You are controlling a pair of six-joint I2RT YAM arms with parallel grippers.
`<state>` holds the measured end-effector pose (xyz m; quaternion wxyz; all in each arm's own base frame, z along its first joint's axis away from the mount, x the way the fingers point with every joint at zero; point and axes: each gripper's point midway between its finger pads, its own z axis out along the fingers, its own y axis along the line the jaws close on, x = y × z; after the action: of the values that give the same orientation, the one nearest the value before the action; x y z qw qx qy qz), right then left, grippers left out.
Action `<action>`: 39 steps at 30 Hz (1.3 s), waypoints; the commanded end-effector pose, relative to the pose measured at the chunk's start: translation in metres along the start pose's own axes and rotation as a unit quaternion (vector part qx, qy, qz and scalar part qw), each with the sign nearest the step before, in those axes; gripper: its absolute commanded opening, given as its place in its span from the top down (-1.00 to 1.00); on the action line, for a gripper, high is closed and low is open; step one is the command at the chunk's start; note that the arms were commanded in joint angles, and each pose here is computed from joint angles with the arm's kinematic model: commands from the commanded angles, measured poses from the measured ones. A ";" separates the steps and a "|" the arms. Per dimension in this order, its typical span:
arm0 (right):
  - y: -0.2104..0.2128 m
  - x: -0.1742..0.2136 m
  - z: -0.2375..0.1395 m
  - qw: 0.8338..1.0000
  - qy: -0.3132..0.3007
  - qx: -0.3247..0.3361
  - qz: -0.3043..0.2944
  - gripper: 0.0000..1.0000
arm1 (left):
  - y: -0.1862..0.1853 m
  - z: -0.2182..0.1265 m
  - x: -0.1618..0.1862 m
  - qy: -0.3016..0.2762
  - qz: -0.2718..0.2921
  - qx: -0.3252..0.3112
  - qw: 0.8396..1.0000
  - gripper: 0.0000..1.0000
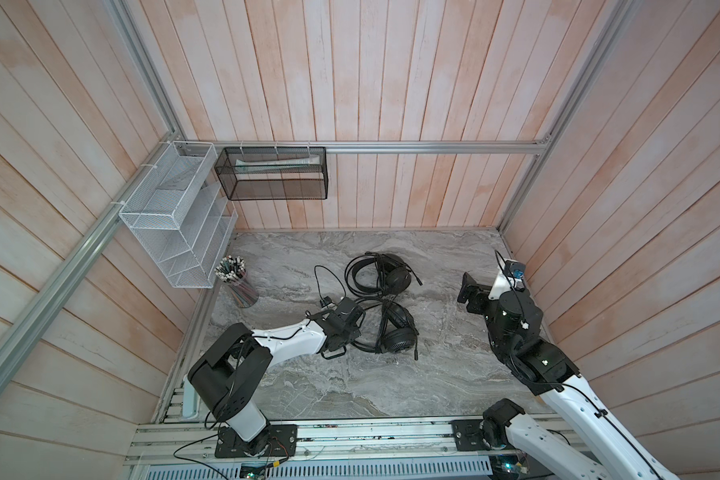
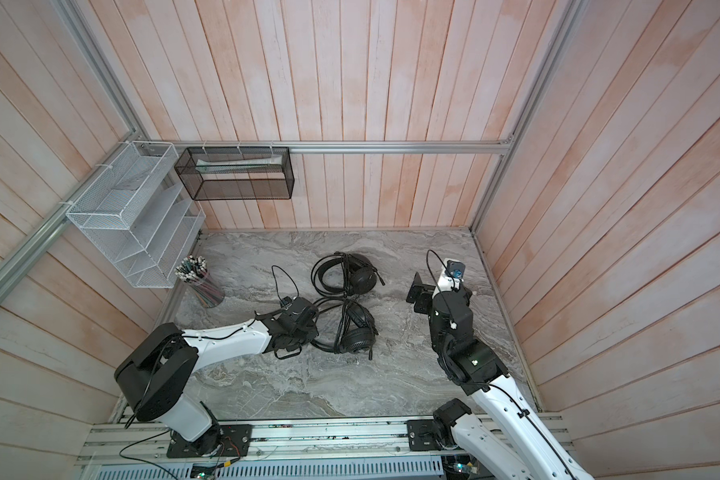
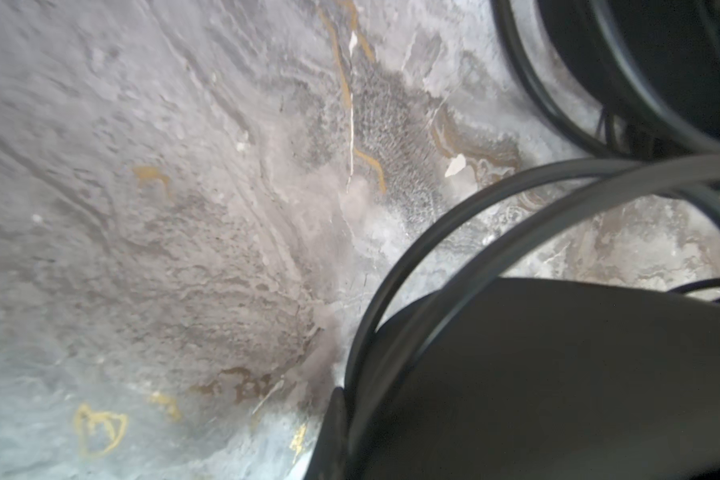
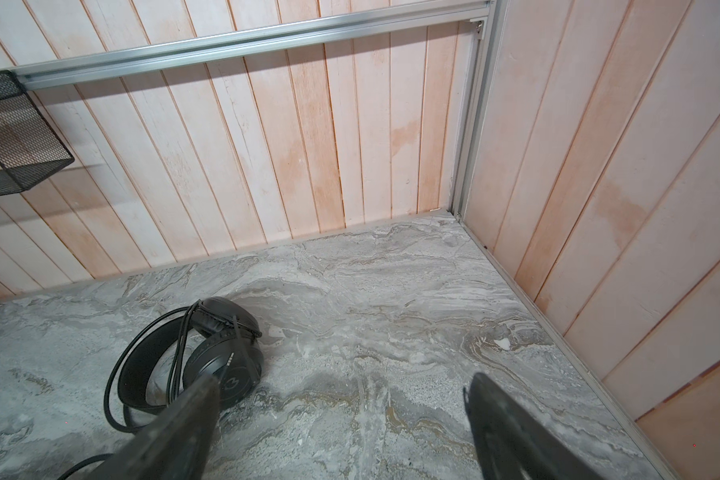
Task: Wrap the headphones
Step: 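Lower the wrapped headset with the left gripper onto the table nearer the robot, then open the left gripper and lift it off the headset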
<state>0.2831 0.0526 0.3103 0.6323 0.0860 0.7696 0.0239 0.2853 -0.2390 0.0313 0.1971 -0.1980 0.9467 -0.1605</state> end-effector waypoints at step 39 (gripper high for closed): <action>-0.005 0.011 0.018 0.999 0.003 0.040 0.015 -0.97 | -0.017 -0.177 -0.111 -0.299 0.010 0.084 0.951 -0.97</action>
<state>0.2937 0.0574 0.2994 0.6240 0.0877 0.7763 0.0179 0.2992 -0.2084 0.2270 0.4252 -0.2245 0.8349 -0.2679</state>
